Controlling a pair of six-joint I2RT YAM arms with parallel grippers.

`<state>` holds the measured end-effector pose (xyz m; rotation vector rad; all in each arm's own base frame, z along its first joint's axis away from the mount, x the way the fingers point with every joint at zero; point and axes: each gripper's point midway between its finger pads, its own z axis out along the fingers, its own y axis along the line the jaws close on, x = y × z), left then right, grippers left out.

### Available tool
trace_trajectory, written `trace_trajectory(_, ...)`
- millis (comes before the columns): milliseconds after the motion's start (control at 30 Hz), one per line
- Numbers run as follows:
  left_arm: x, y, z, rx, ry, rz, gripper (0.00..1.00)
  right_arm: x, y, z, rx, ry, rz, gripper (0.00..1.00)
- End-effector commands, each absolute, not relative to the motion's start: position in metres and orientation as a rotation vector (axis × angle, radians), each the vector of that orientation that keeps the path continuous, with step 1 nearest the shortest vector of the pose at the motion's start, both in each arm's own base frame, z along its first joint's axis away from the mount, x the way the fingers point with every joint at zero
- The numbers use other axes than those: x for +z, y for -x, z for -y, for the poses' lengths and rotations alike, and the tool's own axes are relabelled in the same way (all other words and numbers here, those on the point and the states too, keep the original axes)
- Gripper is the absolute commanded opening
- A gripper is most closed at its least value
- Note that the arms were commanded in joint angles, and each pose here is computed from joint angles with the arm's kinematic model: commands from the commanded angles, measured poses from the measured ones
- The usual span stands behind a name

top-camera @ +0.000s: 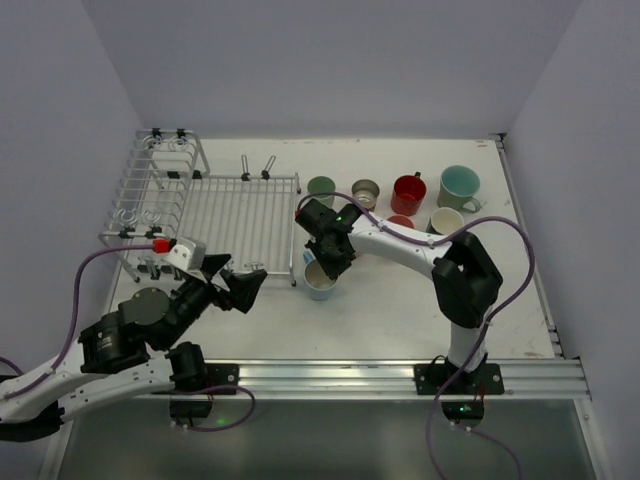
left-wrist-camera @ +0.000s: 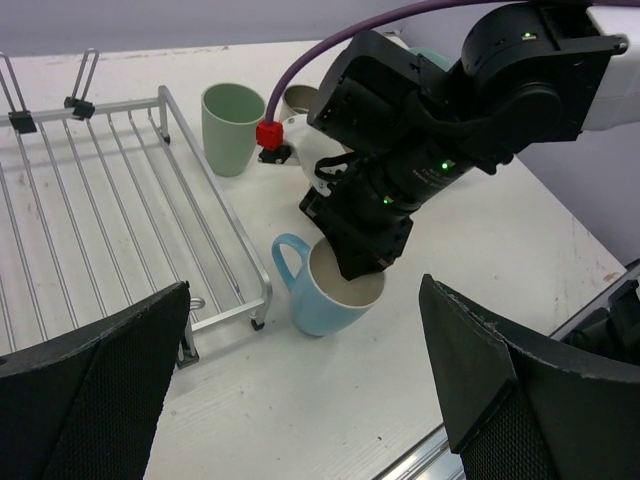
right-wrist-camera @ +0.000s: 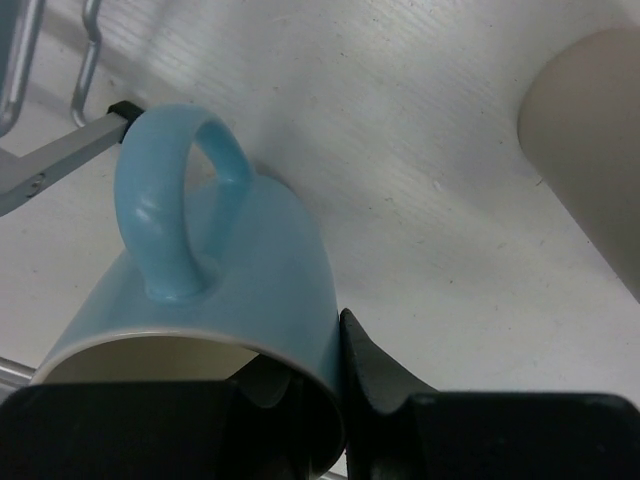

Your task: Unload the cups from the dish rack

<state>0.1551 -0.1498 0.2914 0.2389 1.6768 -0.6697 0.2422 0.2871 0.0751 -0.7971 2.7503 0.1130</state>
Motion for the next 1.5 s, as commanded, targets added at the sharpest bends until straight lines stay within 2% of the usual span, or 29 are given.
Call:
trace_trajectory(0,0.303,-0.155,0.149,-0.668,-0.259,-1.644,1.00,0.087,-0.254,-0.288,0.091,0.838,-2.708,0.00)
trace_trajectory(133,0.300,-0.156,0.147,-0.666,-0.243,-1.639,1.00,0.084,-0.256,-0.290,0.095,0.845,-2.702,0.02)
trace_trajectory(167,0.298,-0.156,0.146,-0.666,-0.243,-1.639,1.00,0.085,-0.255,-0.291,0.100,0.846,-2.698,0.07)
trace_trajectory(200,0.298,-0.156,0.147,-0.666,-0.245,-1.640,1.00,0.084,-0.255,-0.290,0.099,0.847,-2.699,0.20)
trace_trajectory(333,0.297,-0.157,0.146,-0.657,-0.236,-1.644,1.00,0.096,-0.257,-0.293,0.139,0.816,-2.659,0.46)
trace_trajectory(533,0.304,-0.159,0.150,-0.657,-0.233,-1.647,1.00,0.152,-0.261,-0.299,0.277,0.708,-2.512,0.70)
trace_trajectory(633,0.309,-0.158,0.152,-0.667,-0.236,-1.647,1.00,0.186,-0.260,-0.298,0.361,0.649,-2.415,0.79)
trace_trajectory(767,0.324,-0.158,0.161,-0.687,-0.258,-1.641,1.00,0.236,-0.255,-0.288,0.460,0.561,-2.240,0.99)
trace_trajectory(833,0.334,-0.156,0.167,-0.710,-0.276,-1.627,1.00,0.274,-0.251,-0.273,0.524,0.478,-2.072,0.99)
trace_trajectory(867,0.341,-0.156,0.169,-0.726,-0.275,-1.609,1.00,0.268,-0.245,-0.264,0.531,0.468,-2.046,0.99)
trace_trajectory(900,0.346,-0.155,0.172,-0.743,-0.283,-1.597,1.00,0.311,-0.238,-0.251,0.616,0.398,-1.887,0.99)
trace_trajectory(933,0.354,-0.155,0.173,-0.748,-0.289,-1.577,1.00,0.326,-0.232,-0.242,0.651,0.368,-1.812,0.99)
trace_trajectory(967,0.363,-0.154,0.174,-0.765,-0.286,-1.550,1.00,0.318,-0.226,-0.233,0.659,0.352,-1.784,0.99)
trace_trajectory(1033,0.381,-0.154,0.173,-0.778,-0.286,-1.505,1.00,0.372,-0.203,-0.198,0.760,0.247,-1.548,0.99)
trace_trajectory(1267,0.431,-0.155,0.161,-0.790,-0.236,-1.364,1.00,0.410,-0.159,-0.108,0.786,0.033,-1.242,0.99)
trace_trajectory(1467,0.429,-0.165,0.167,-0.737,-0.229,-1.350,1.00,0.397,-0.160,-0.104,0.787,0.001,-1.248,0.99)
